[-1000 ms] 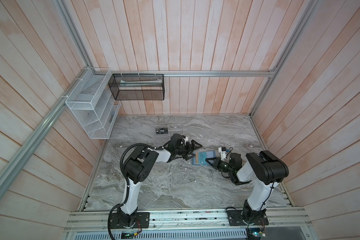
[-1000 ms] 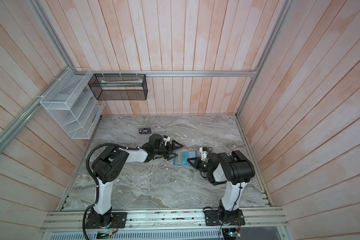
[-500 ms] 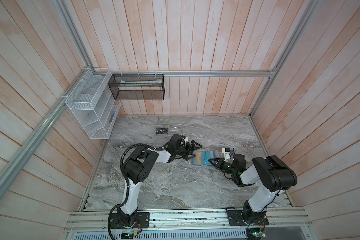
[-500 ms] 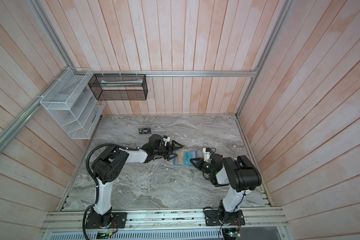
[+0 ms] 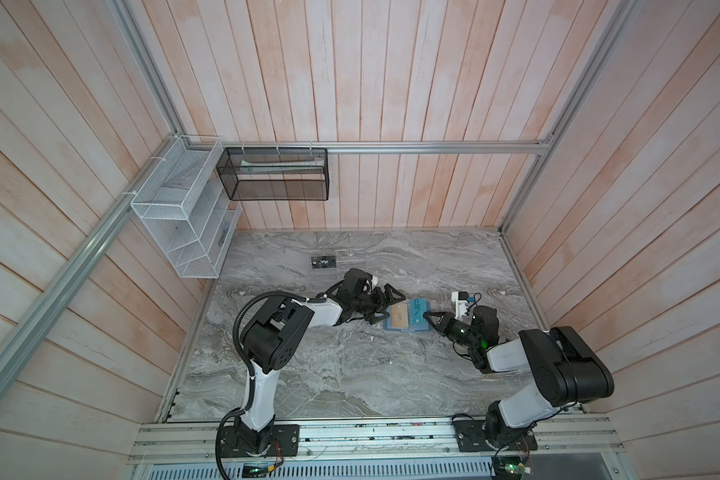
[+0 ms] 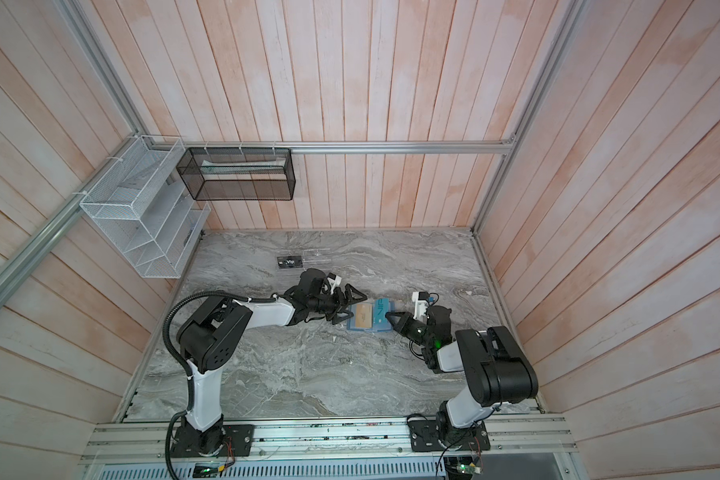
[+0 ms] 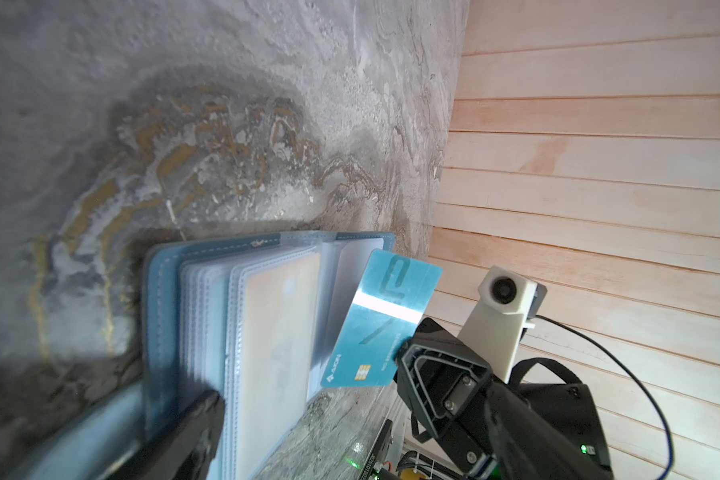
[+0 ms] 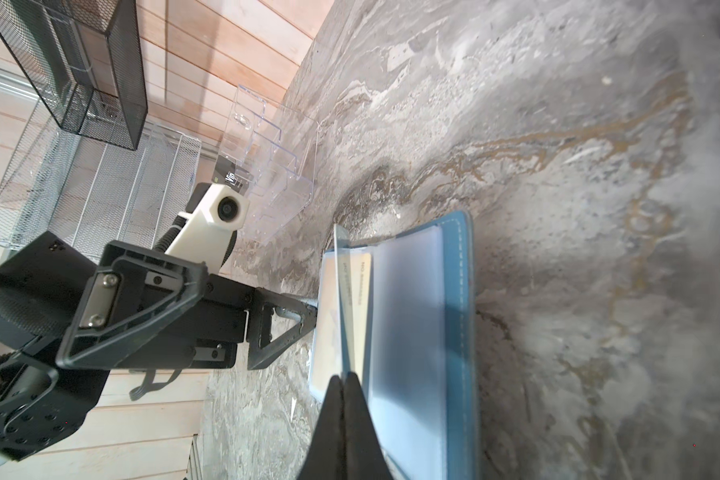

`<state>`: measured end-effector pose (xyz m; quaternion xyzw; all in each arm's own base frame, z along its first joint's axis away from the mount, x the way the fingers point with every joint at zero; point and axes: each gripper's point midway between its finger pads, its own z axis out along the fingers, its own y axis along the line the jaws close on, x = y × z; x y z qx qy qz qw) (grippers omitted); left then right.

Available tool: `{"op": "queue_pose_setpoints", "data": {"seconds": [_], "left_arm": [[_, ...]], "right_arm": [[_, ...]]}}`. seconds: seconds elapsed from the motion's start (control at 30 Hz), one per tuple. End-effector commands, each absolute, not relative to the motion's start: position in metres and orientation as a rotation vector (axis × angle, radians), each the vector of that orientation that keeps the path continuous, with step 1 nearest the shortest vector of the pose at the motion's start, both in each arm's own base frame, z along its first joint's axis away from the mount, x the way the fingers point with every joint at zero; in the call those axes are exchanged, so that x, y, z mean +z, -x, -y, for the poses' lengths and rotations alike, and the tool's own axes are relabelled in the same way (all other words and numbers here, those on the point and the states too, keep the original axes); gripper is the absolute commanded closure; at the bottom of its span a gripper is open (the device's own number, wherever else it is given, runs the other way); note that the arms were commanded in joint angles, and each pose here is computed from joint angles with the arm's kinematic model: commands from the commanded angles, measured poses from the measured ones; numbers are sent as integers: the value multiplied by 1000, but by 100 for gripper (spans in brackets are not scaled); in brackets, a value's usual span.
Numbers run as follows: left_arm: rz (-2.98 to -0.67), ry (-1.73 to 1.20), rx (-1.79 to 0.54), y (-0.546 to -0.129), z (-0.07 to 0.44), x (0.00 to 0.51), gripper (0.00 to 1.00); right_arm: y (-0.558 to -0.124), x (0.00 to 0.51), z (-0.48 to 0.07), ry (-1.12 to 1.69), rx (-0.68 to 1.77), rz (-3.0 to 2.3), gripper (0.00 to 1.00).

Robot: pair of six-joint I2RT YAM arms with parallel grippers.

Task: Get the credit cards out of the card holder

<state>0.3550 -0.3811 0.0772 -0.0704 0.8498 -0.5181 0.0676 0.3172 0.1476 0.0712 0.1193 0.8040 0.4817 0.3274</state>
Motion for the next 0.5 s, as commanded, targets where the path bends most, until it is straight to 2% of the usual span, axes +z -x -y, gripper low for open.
{"op": "queue_pose_setpoints", "data": {"seconds": [0.0,0.47], "left_arm": [[-2581,171,-1475,-349,377,76,0],[-2242,93,-1715,-359,395,147,1]], "right_arm": [[-324,79,-143,-322,1238,-2083,100],[-349,134,-146,-341,1334,-1916,100]]}}
